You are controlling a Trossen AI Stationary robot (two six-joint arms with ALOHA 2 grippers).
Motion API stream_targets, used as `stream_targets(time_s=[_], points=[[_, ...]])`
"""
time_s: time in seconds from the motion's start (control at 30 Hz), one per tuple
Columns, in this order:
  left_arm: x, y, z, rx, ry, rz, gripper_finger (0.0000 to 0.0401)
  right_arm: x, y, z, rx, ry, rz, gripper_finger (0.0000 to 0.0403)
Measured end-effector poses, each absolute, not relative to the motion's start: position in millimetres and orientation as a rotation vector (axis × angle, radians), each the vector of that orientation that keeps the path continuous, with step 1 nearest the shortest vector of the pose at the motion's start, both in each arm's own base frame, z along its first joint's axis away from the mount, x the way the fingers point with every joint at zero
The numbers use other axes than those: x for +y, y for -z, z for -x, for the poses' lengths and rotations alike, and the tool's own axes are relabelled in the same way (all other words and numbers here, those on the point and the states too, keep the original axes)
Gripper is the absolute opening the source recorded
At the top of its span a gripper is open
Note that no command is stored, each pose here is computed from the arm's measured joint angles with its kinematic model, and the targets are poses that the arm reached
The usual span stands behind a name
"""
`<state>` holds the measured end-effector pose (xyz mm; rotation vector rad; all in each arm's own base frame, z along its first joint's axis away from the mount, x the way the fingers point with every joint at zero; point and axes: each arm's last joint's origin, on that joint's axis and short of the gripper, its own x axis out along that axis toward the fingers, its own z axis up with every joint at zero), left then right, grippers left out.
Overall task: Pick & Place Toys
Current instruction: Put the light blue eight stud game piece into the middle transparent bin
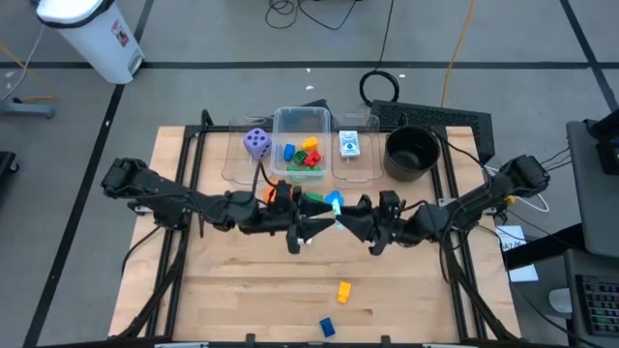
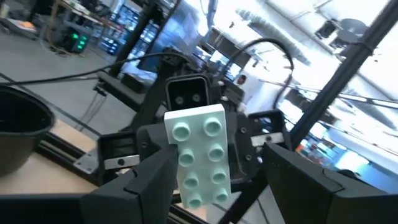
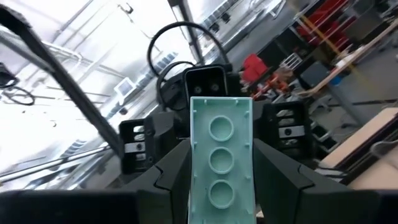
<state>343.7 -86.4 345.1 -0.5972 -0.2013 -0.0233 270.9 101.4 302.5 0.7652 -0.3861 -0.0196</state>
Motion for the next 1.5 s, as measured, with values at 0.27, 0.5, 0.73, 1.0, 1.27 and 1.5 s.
stream_targets(time_s=[0.27, 0.5, 0.73, 1.0, 1.27, 1.5], points=[[-76.1, -342.5, -346.3, -0.192, -0.041, 0.587, 0.0241, 98.9, -298.1, -273.2, -0.353, 0.072, -0.744, 0.0132], [-67.8, -342.3, -348.1, -0.197, -0.063, 0.587, 0.0241, 98.7, -297.7, -273.3, -0.349, 0.083, -0.714, 0.0132], [-64.9, -337.3, -349.0, -0.151, -0.1, 0.59, 0.0241, 98.4, -297.0, -273.0, -0.343, 0.092, -0.692, 0.0132], [-63.6, -334.7, -349.1, -0.134, -0.155, 0.577, 0.0241, 98.6, -296.8, -273.1, -0.344, 0.086, -0.688, 0.0132], [-62.0, -331.8, -350.5, -0.109, -0.175, 0.57, 0.0241, 100.5, -295.4, -273.7, -0.332, 0.047, -0.667, 0.0132], [-62.7, -332.3, -350.6, -0.109, -0.15, 0.572, 0.0241, 100.3, -296.8, -273.4, -0.34, 0.05, -0.675, 0.0132]])
